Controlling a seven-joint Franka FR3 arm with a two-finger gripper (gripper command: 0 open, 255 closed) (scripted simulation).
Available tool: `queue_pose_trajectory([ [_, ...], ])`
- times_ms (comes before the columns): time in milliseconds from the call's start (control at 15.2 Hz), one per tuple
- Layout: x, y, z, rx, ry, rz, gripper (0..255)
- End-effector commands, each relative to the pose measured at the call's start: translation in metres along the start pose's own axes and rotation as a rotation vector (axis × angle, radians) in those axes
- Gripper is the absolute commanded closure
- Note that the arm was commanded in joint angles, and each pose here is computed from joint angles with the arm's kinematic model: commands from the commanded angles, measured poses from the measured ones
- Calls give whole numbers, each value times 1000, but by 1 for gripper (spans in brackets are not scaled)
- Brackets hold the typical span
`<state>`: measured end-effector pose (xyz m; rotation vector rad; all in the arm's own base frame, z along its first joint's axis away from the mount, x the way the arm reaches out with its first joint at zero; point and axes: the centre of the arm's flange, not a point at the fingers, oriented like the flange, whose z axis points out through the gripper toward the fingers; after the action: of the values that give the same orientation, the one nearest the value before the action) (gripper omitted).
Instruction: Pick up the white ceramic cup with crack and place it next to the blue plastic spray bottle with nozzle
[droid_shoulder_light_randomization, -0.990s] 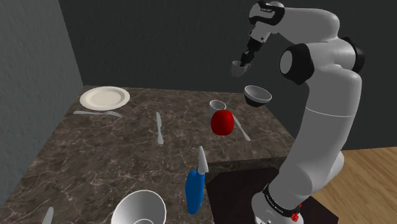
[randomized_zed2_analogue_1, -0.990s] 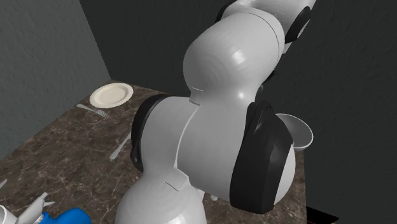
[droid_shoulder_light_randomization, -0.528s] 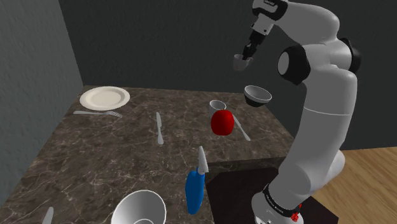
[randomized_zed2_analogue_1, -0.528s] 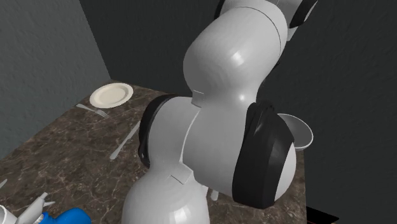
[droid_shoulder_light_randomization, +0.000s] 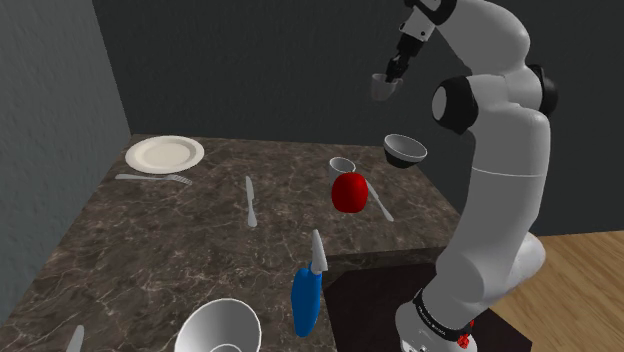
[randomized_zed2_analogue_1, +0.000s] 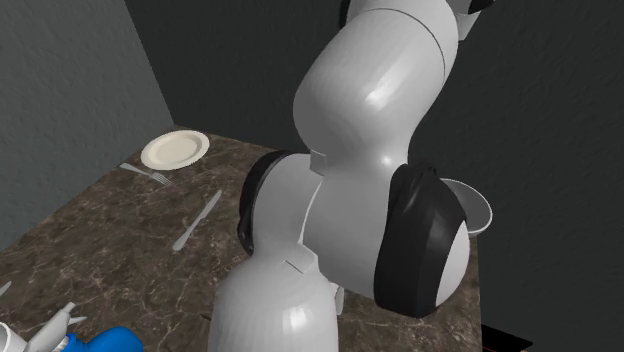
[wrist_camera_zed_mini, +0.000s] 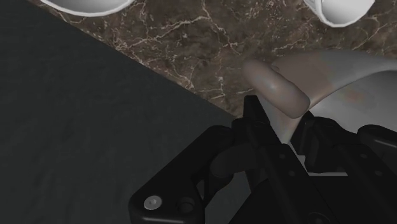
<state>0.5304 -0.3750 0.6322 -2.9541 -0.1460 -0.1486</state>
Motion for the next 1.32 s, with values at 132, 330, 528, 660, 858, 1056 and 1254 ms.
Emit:
queue_pose_trajectory([
  [132,3,-3,-18,0,0,0,255],
  [330,-7,-41,-13,0,0,0,255],
  [528,-16,-79,-7,0,0,0,255],
  [660,-22,-105,-3,0,0,0,255],
  [858,-32,-143,2,0,0,0,255],
  [1056,-41,-181,8,0,0,0,255],
  [1254,-51,-219,14,0,0,0,255],
])
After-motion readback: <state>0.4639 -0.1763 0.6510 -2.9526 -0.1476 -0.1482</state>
